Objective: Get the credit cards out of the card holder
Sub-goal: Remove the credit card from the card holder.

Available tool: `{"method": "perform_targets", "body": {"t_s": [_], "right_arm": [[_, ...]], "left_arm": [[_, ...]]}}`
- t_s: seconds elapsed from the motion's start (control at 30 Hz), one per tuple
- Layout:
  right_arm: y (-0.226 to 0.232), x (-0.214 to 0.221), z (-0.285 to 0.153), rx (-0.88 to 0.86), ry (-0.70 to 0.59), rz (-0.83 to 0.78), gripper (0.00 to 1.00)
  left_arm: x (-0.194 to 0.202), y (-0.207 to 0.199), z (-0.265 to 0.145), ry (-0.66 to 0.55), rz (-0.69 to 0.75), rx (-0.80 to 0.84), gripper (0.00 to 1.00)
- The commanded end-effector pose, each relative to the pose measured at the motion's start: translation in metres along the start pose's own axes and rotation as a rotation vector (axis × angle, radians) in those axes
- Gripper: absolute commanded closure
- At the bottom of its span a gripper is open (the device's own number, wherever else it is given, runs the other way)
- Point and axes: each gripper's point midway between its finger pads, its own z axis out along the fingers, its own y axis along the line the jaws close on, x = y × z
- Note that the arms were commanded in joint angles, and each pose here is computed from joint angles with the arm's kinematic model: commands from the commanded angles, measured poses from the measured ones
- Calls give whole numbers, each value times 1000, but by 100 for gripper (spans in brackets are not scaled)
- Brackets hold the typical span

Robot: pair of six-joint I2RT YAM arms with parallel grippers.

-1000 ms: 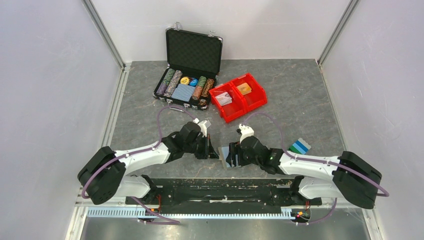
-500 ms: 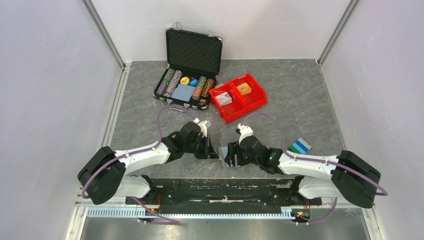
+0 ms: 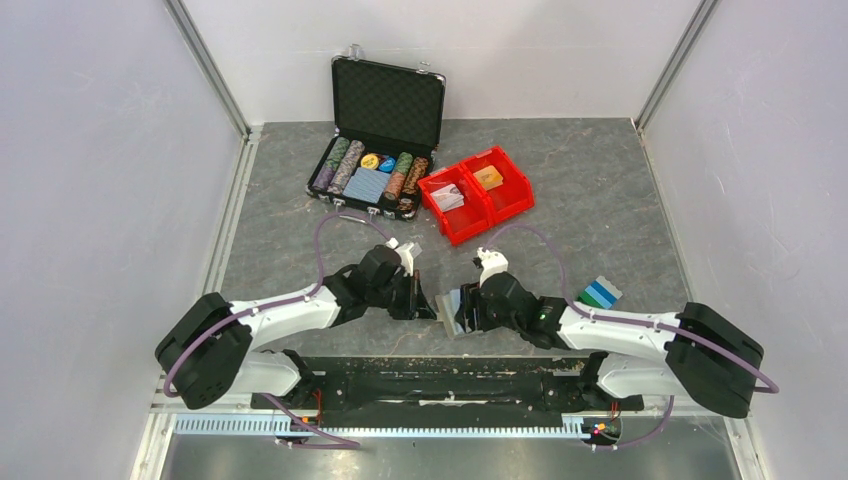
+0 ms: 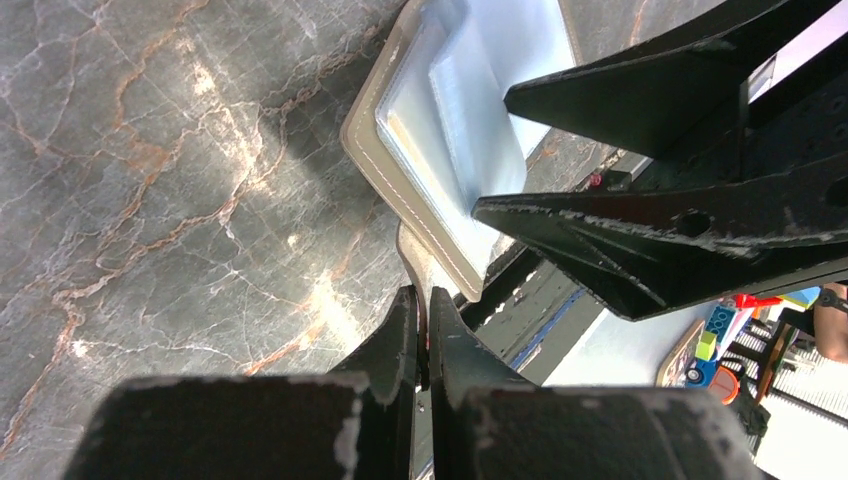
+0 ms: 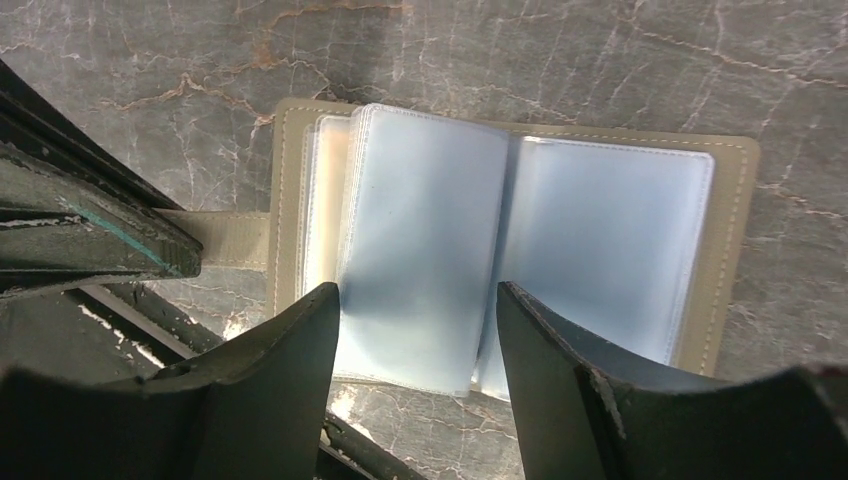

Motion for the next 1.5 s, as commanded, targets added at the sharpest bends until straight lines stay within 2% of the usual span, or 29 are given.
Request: {"method": "perform_targets", "body": {"t_s": [0.0, 0.43, 0.6, 0.7, 0.77, 0.83, 0.93, 1.1, 1.23, 1.47], "right_arm": [[-7, -15, -5, 57, -51, -27, 39], [-47, -22, -22, 271, -70, -65, 37], [-57, -40, -42, 349, -103, -77, 38], [-39, -63, -53, 293, -149, -77, 40], [-17, -76, -53, 186, -176, -100, 41], [9, -77, -48, 39, -182, -126, 41], [28, -69, -37, -64, -159, -135, 41], [40, -53, -17, -139, -104, -133, 40], [41, -42, -5, -154, -68, -133, 35], [34, -19, 7, -145, 10, -144, 35]], "left_arm": [[4, -4, -3, 12, 49, 35, 98], [10, 4, -5, 30, 57, 6, 98], [10, 2, -7, 25, 64, 10, 98], [9, 0, -8, 23, 70, 19, 98], [10, -1, -8, 27, 74, 25, 98], [9, -2, -8, 25, 78, 32, 98], [9, -5, -9, 24, 80, 46, 98], [10, -5, -9, 24, 79, 51, 98], [10, -6, -10, 26, 80, 54, 98], [10, -7, -10, 26, 82, 57, 98]]}}
